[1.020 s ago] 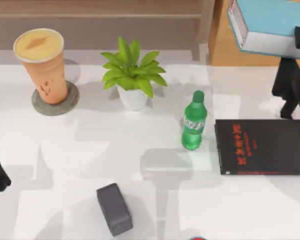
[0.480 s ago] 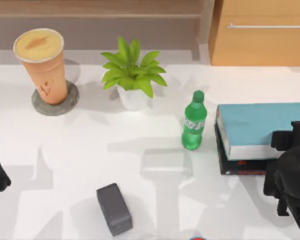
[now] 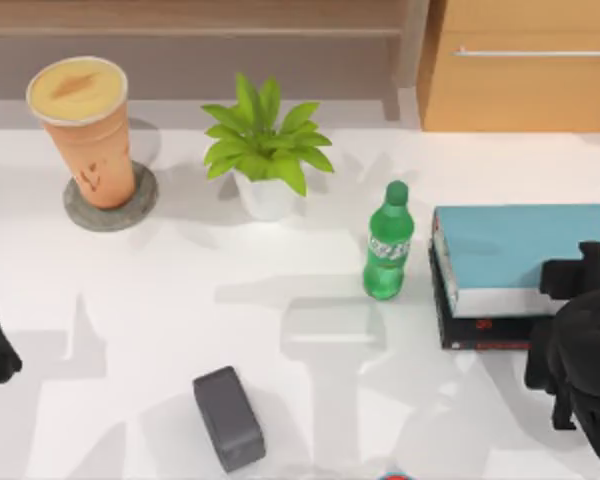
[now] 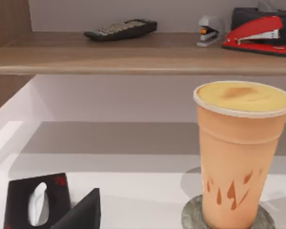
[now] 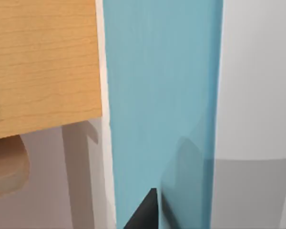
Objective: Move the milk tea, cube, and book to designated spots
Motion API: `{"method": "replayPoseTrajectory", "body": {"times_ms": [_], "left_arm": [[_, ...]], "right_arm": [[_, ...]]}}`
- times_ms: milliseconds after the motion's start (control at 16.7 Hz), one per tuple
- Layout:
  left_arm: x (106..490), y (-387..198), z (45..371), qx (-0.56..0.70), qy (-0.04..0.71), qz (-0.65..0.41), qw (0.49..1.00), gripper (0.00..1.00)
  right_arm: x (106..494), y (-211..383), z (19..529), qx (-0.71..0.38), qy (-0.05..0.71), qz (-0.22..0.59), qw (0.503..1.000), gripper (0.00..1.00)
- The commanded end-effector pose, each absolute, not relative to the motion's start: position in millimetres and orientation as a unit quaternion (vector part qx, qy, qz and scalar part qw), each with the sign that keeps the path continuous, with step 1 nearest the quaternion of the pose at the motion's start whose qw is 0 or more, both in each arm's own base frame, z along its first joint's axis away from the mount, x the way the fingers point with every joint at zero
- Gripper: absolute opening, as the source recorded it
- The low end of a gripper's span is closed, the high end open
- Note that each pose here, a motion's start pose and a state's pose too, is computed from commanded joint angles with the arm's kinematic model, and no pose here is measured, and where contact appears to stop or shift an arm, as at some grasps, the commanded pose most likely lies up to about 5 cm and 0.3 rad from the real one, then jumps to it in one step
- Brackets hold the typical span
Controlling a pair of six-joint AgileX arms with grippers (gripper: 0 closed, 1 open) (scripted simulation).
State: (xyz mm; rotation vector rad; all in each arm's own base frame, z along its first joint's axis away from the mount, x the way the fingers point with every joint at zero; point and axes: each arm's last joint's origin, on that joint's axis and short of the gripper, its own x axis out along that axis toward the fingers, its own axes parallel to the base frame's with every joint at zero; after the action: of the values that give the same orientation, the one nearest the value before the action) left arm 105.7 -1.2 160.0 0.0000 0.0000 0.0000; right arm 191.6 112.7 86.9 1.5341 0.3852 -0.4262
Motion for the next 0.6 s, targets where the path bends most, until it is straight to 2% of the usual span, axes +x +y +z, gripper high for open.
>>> {"method": "replayPoseTrajectory", "body": {"times_ms": [240,600], "left_arm": [[105.7,-1.2,160.0,0.0,0.0,0.0,1.0,1.0],[105.7,-1.2,160.0,0.0,0.0,0.0,1.0,1.0]], "right_arm": [[191.9,112.5,85.9,0.683,0.173,-0.191,0.684,0.0],[191.9,112.5,85.9,0.683,0.173,-0.191,0.684,0.45]]}}
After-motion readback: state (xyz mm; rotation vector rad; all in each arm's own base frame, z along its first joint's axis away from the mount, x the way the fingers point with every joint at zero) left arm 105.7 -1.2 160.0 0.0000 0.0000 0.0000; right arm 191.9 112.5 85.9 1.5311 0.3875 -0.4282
